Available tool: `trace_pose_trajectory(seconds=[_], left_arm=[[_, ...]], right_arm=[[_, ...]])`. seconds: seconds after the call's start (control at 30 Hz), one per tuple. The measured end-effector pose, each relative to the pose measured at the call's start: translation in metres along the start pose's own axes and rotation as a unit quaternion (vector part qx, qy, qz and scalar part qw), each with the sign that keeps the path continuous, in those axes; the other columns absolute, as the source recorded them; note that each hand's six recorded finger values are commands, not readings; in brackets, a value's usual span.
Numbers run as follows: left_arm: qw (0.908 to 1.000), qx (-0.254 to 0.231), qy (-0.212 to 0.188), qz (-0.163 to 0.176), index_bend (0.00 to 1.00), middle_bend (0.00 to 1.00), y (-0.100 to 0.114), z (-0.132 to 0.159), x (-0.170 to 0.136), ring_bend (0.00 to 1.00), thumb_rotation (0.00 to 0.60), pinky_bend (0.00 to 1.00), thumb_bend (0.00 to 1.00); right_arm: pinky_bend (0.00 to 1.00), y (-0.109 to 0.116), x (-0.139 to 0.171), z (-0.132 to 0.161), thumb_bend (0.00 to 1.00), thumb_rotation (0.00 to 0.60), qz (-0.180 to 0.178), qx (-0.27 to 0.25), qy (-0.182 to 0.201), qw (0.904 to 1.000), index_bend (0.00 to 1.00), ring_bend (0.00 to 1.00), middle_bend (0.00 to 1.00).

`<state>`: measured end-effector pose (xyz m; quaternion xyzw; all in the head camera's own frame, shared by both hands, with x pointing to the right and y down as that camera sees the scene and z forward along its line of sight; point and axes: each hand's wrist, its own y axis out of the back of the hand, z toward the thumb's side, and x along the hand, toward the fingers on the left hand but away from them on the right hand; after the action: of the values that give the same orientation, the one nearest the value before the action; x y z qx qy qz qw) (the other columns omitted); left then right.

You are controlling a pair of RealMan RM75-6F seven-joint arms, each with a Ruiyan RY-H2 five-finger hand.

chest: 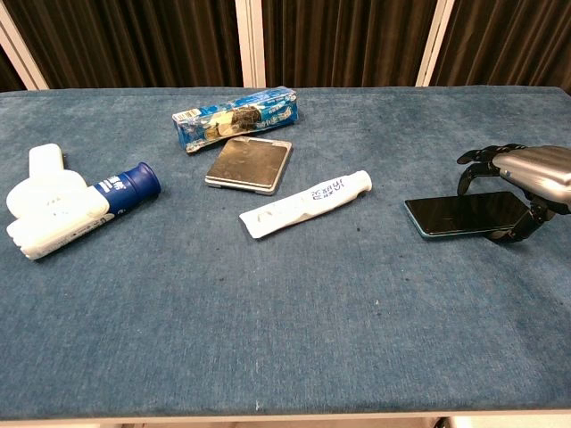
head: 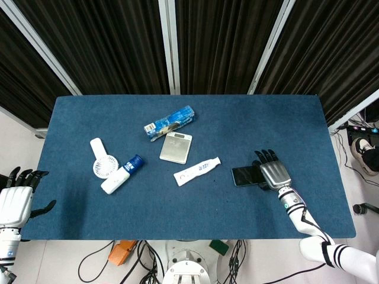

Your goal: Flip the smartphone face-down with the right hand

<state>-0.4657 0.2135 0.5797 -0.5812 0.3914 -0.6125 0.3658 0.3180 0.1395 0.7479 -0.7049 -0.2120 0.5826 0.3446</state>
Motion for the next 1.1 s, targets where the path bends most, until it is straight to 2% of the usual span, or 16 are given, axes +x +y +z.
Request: trace_pose_trajectory(seconds=[0.13, 0.3, 0.67, 0.83, 1.1], left_arm=[[1.0000, 0.001, 0.001, 0.001, 0.22, 0.22, 0.001, -0.001, 0.000, 0.14, 0.600, 0.00, 0.19], [1.0000, 0.002, 0.000, 0.002, 0.22, 0.22, 0.002, 0.000, 0.001, 0.14, 0.600, 0.00, 0.19], [1.0000, 0.005, 0.000, 0.002, 0.22, 0.22, 0.004, 0.000, 0.001, 0.14, 0.600, 0.00, 0.19], [1.0000, 0.006, -0.001, 0.000, 0.22, 0.22, 0.004, 0.001, 0.003, 0.14, 0.600, 0.00, 0.19], [1.0000, 0.009, -0.001, -0.001, 0.22, 0.22, 0.004, 0.000, 0.005, 0.14, 0.600, 0.00, 0.19]], right_arm=[[0.05, 0.003, -0.001, -0.001, 0.57, 0.600, 0.005, 0.001, 0.002, 1.0000, 0.41, 0.00, 0.11], [0.05, 0.010, -0.004, -0.001, 0.65, 0.600, 0.014, 0.006, 0.007, 0.9999, 0.42, 0.00, 0.11], [0.05, 0.029, -0.013, 0.006, 0.73, 0.600, 0.025, 0.041, 0.019, 0.9987, 0.42, 0.00, 0.11], [0.05, 0.034, -0.019, 0.009, 0.73, 0.600, 0.031, 0.058, 0.019, 0.9977, 0.41, 0.00, 0.11], [0.05, 0.045, -0.033, 0.013, 0.73, 0.600, 0.029, 0.057, 0.014, 0.9978, 0.40, 0.00, 0.11]])
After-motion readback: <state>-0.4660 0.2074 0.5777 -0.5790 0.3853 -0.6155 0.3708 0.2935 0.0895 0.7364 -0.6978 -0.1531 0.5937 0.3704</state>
